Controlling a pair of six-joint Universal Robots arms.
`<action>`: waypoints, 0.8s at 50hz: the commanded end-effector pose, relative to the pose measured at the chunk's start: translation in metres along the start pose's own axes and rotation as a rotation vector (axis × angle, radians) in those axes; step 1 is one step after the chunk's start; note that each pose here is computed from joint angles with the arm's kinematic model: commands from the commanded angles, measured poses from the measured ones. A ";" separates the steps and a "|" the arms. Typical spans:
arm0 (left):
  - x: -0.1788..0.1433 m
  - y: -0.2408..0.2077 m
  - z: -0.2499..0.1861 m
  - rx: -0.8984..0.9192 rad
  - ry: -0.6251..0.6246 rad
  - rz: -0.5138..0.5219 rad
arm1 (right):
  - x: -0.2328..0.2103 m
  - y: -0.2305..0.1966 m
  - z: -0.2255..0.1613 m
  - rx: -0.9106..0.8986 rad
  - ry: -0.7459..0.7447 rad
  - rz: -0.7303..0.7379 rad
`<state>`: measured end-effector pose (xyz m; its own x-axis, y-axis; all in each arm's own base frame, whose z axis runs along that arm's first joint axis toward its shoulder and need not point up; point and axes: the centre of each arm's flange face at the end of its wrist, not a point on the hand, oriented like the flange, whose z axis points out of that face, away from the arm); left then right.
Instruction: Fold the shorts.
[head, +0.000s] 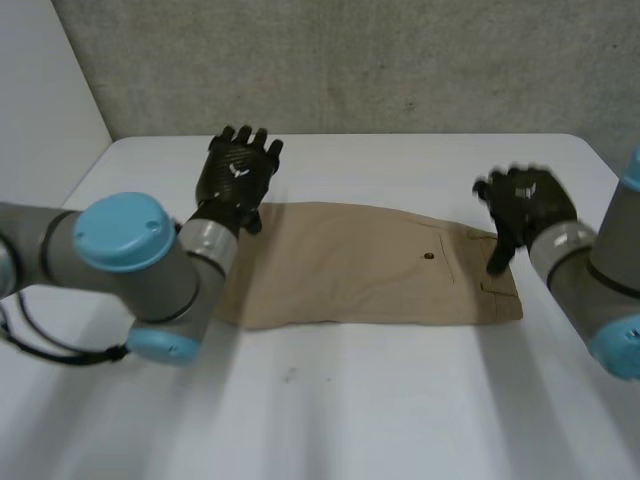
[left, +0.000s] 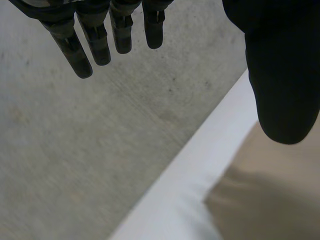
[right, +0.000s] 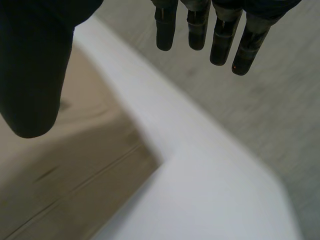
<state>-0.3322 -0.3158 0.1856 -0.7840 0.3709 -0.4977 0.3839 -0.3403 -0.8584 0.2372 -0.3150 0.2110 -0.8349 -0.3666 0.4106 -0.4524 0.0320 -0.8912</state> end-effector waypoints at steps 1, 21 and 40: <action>-0.006 0.001 -0.056 -0.141 0.042 -0.328 | -0.011 0.056 -0.019 -0.186 -0.121 0.117; -0.011 0.014 -0.075 -0.215 0.033 -0.352 | 0.018 0.088 0.011 -0.158 -0.005 0.076; -0.032 -0.001 -0.087 -0.189 -0.014 -0.354 | -0.001 -0.030 0.002 0.168 -0.040 -0.459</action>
<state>-0.2705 -0.2550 0.1870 -0.8846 0.4350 -0.1682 0.1755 -0.0238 -0.9842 0.1705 -0.3471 0.1977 -0.6889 -0.2913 0.6638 -0.6954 0.0073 -0.7185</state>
